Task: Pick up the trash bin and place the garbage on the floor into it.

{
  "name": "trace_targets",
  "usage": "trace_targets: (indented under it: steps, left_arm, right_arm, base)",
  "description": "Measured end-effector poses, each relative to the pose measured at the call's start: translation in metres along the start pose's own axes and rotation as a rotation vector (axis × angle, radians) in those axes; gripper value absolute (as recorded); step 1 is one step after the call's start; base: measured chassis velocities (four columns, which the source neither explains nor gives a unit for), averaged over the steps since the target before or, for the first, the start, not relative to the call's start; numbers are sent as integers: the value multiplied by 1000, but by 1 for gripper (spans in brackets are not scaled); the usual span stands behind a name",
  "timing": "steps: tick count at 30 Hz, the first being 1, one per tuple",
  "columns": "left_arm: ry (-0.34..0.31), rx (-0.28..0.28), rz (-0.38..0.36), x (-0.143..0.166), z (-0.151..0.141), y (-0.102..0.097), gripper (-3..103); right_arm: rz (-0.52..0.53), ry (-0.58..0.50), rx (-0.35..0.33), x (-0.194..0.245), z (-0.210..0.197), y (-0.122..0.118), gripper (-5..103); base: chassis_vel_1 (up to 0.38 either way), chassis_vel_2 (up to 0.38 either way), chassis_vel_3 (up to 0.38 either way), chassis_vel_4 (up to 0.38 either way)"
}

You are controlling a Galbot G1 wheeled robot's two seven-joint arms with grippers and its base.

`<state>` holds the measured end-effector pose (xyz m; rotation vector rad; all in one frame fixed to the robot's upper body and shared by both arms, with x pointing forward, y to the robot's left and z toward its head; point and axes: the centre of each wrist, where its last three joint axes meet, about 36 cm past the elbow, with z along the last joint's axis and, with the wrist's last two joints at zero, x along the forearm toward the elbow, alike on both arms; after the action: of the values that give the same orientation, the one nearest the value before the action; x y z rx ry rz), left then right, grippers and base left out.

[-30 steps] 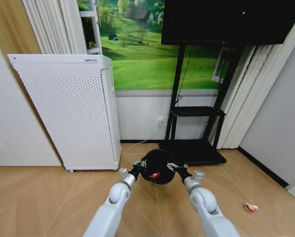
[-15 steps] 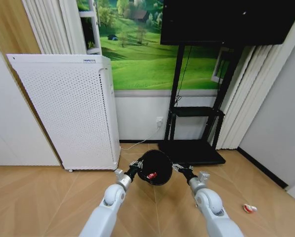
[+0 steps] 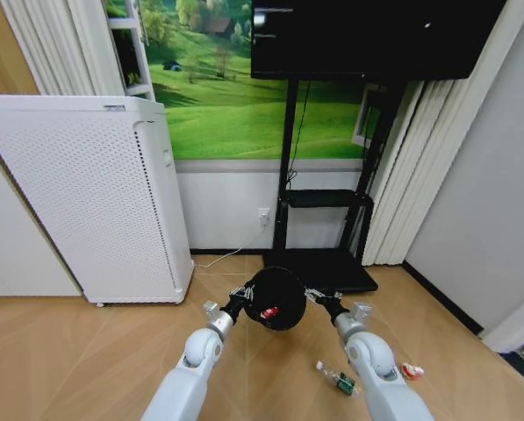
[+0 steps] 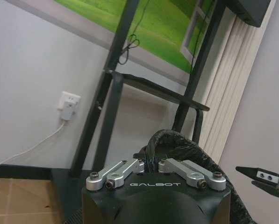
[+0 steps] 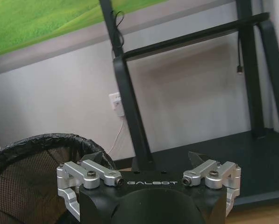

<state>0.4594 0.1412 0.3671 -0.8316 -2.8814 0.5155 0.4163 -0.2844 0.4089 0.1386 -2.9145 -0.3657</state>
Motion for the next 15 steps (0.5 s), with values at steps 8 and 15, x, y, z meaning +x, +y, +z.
trace_targets:
  steps: [8, 15]
  left_arm:
    - [-9, 0, -5, 6, -3, -1, 7]
    - [-45, -11, -46, 23, -16, 9, 7]
  right_arm:
    - [33, 28, 0, 9, 13, -9, 100]
    - [124, 164, -6, 27, 44, -37, 100]
  base:
    - [-184, -194, 190, 147]
    - [64, 22, -34, -7]
